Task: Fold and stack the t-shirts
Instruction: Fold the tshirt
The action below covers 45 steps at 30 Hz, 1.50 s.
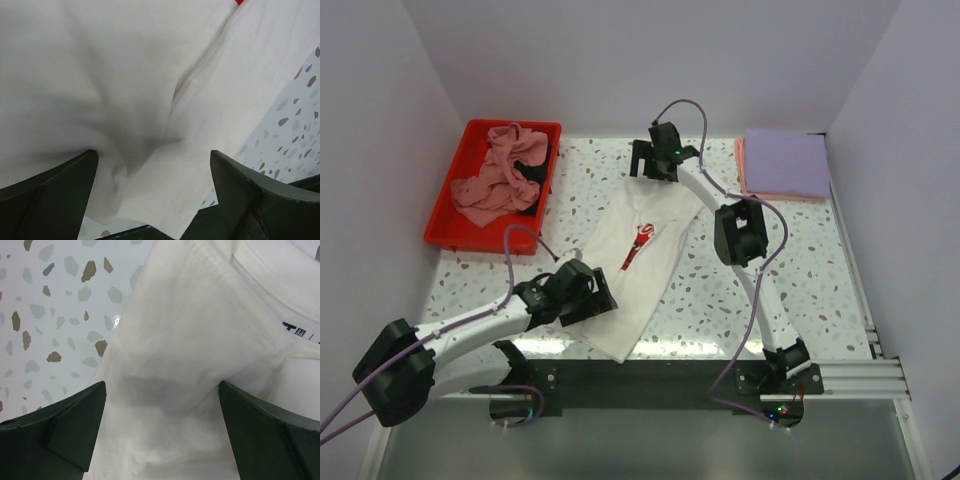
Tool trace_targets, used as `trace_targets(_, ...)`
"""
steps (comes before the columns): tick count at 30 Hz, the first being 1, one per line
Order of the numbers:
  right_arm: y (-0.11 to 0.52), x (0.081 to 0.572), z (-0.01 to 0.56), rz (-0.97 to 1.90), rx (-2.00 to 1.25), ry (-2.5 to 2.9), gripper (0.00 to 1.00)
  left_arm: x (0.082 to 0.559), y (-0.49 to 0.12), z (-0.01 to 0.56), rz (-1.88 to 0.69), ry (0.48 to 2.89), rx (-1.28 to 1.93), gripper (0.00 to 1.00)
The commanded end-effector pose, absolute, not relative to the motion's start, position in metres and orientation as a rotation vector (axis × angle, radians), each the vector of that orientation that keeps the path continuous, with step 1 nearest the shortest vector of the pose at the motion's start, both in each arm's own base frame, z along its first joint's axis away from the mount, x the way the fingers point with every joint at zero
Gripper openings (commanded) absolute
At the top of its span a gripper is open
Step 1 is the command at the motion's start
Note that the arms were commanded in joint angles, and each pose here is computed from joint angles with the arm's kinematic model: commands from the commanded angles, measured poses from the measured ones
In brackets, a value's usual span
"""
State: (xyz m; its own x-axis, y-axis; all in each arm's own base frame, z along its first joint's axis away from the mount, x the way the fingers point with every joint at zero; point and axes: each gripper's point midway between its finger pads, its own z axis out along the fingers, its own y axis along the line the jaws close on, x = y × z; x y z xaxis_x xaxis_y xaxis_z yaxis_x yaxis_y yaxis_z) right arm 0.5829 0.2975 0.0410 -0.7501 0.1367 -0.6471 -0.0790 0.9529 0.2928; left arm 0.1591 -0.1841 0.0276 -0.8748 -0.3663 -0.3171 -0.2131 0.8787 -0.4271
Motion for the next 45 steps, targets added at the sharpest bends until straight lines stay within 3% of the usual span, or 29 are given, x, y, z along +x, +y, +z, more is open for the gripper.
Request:
trace_targets(1, 0.293, 0.578, -0.014, 0.388, 0.019, 2.469, 0.99, 0.125, -0.196, 0.006, -0.508, 2.818, -0.379, 1.00)
trace_targets(9, 0.269, 0.591, -0.019, 0.380, 0.072, 2.463, 0.99, 0.116, -0.265, 0.022, -0.676, 2.836, -0.096, 1.00)
trace_targets(20, 0.268, 0.592, 0.002, 0.475, -0.011, 2.450, 0.99, 0.111, -0.363, 0.036, -0.722, 2.817, 0.395, 1.00)
trace_targets(24, 0.274, 0.589, 0.026, 0.519, -0.087, 2.429, 0.99, 0.114, -0.372, 0.041, -0.673, 2.795, 0.463, 1.00)
trace_targets(32, 0.270, 0.586, 0.117, 0.494, -0.203, 2.320, 0.99, 0.137, -0.367, 0.092, -0.650, 2.612, 0.463, 1.00)
trace_targets(36, 0.265, 0.565, 0.198, 0.476, -0.272, 2.212, 0.99, 0.146, -0.359, 0.118, -0.617, 2.549, 0.468, 1.00)
trace_targets(40, 0.233, 0.527, 0.245, 0.369, -0.205, 2.188, 0.99, 0.146, -0.324, 0.121, -0.512, 2.550, 0.386, 1.00)
trace_targets(42, 0.210, 0.498, 0.212, 0.298, -0.096, 2.289, 0.99, 0.142, -0.300, 0.108, -0.445, 2.574, 0.328, 1.00)
trace_targets(44, 0.181, 0.466, 0.235, 0.230, 0.019, 2.250, 0.99, 0.134, -0.273, 0.096, -0.400, 2.590, 0.290, 1.00)
trace_targets(45, 0.170, 0.442, 0.202, 0.210, 0.079, 2.316, 0.99, 0.131, -0.265, 0.092, -0.399, 2.600, 0.249, 1.00)
